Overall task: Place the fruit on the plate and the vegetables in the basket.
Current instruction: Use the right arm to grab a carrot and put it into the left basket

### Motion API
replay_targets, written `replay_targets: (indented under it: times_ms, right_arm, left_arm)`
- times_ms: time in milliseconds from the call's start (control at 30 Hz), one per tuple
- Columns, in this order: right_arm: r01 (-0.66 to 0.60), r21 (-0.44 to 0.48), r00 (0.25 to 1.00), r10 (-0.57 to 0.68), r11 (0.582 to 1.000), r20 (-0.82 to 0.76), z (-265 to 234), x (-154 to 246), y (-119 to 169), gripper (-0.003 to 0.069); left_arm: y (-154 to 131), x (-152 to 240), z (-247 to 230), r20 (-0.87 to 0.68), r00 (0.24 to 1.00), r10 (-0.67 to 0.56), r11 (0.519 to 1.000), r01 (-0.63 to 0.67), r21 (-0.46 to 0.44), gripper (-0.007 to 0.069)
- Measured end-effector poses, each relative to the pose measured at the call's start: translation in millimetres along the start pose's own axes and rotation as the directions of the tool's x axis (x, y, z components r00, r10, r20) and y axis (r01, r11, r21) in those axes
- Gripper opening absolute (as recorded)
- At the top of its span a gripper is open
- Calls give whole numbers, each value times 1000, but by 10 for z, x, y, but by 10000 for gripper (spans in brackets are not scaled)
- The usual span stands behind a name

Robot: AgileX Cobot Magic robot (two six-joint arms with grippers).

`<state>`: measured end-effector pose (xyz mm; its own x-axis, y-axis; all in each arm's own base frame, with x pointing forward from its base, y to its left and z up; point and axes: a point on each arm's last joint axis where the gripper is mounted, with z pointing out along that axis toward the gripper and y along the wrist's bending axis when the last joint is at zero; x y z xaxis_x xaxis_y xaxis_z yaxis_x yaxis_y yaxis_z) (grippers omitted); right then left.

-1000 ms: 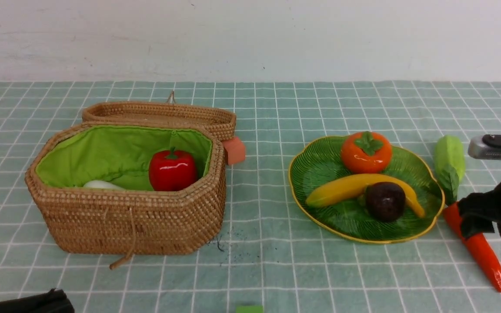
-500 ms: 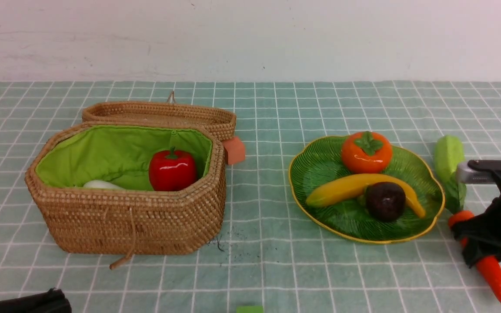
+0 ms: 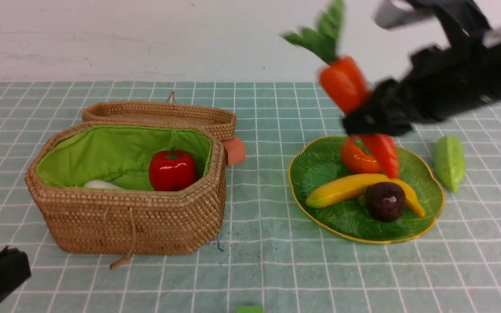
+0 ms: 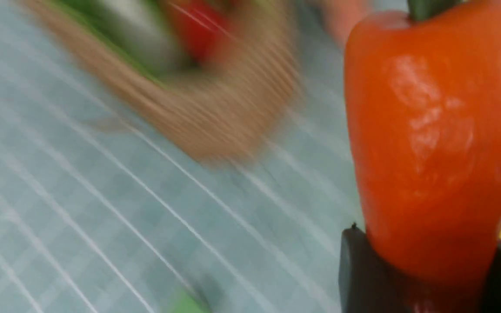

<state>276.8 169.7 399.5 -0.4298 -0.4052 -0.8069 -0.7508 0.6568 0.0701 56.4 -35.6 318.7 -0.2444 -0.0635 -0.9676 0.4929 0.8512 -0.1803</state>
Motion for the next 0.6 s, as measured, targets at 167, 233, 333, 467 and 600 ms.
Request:
replay_targets:
  times_ms: [167,233,333,467,600]
  right_arm:
    - [264,-137,959,-244,955,147,632,-547,417,281]
    - [297,-160,949,-271,941,163,993,-642,477,281]
    - [314,-181,945,-288,932,156,1515,-663,494,281]
    - [323,-196,944,-300,926,137,2111,-583,478,285]
    - [326,-211,945,-311,921,105,2467,-465,446,417]
  left_arm:
    - [85,39,-5,-34,994,-102,990,98,-98,-13]
    - [109,54,-8,-45,992,-119,986,113,-126,-13]
    - [121,64,-10,-53,990,-129,983,120,-141,-13]
    - [124,66,-11,-54,990,-132,982,123,-145,-13]
    - [125,67,-11,-55,990,-133,982,124,-145,-13]
